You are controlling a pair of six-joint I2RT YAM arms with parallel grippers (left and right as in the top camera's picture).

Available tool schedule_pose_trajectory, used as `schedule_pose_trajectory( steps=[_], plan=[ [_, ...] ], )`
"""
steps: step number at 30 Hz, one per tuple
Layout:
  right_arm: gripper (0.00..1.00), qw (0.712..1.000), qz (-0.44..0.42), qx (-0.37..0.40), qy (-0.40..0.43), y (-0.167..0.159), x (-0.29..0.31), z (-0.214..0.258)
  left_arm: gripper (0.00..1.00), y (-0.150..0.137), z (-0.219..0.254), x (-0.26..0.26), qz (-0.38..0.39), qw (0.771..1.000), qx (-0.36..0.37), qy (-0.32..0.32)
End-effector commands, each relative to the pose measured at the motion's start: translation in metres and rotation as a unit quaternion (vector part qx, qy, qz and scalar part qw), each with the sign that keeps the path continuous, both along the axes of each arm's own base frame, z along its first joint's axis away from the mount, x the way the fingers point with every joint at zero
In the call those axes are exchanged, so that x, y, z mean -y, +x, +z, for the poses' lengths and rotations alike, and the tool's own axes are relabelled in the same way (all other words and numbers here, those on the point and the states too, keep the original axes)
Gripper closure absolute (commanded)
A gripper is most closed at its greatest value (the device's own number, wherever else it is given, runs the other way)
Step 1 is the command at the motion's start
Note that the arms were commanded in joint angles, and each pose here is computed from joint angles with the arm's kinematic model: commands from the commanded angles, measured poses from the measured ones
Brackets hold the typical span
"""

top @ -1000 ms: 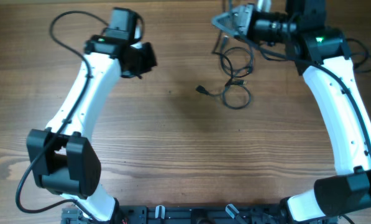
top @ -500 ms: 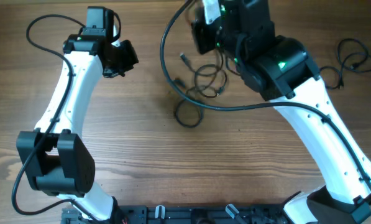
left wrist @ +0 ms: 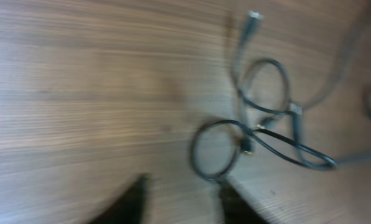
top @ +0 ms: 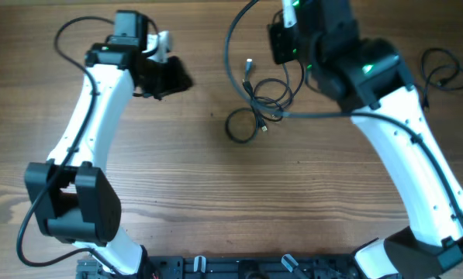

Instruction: Untangle cables

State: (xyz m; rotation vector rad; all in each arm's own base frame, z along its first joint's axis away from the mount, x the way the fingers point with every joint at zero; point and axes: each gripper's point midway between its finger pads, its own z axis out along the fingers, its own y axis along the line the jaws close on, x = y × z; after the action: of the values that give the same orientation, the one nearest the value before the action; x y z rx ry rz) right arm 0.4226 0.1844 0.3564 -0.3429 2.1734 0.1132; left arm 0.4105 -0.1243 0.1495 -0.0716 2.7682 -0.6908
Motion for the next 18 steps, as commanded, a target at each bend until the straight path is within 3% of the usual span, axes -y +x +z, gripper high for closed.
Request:
schedule_pose_trajectory(
  steps=[1,3,4,9,14,18],
  plan=[
    [0.96,0.993,0.029,-0.05,0.098,0.005,-0.003,-0.007,0.07,-0.022,-0.014,0.06,-0.106,0.994,0.009,-0.037],
    [0.96,0.99,0.038,-0.063,0.117,0.007,0.002,-0.01,0.27,-0.033,-0.026,0.09,-0.133,0.99,0.016,-0.043],
    [0.96,0.989,0.04,-0.069,0.123,0.008,0.005,-0.012,0.3,-0.036,-0.031,0.103,-0.134,0.99,0.017,-0.045],
    [0.96,0.989,0.036,-0.073,0.125,0.011,0.01,-0.014,0.35,-0.05,-0.072,0.122,-0.073,0.997,0.017,0.032],
    [0.95,0.988,0.026,-0.076,0.133,0.012,0.012,-0.015,0.33,-0.057,-0.086,0.147,-0.097,0.993,0.06,0.03],
    [0.96,0.988,0.026,-0.077,0.133,0.012,0.012,-0.015,0.33,-0.041,-0.095,0.141,-0.048,0.993,0.105,0.039]
  ],
)
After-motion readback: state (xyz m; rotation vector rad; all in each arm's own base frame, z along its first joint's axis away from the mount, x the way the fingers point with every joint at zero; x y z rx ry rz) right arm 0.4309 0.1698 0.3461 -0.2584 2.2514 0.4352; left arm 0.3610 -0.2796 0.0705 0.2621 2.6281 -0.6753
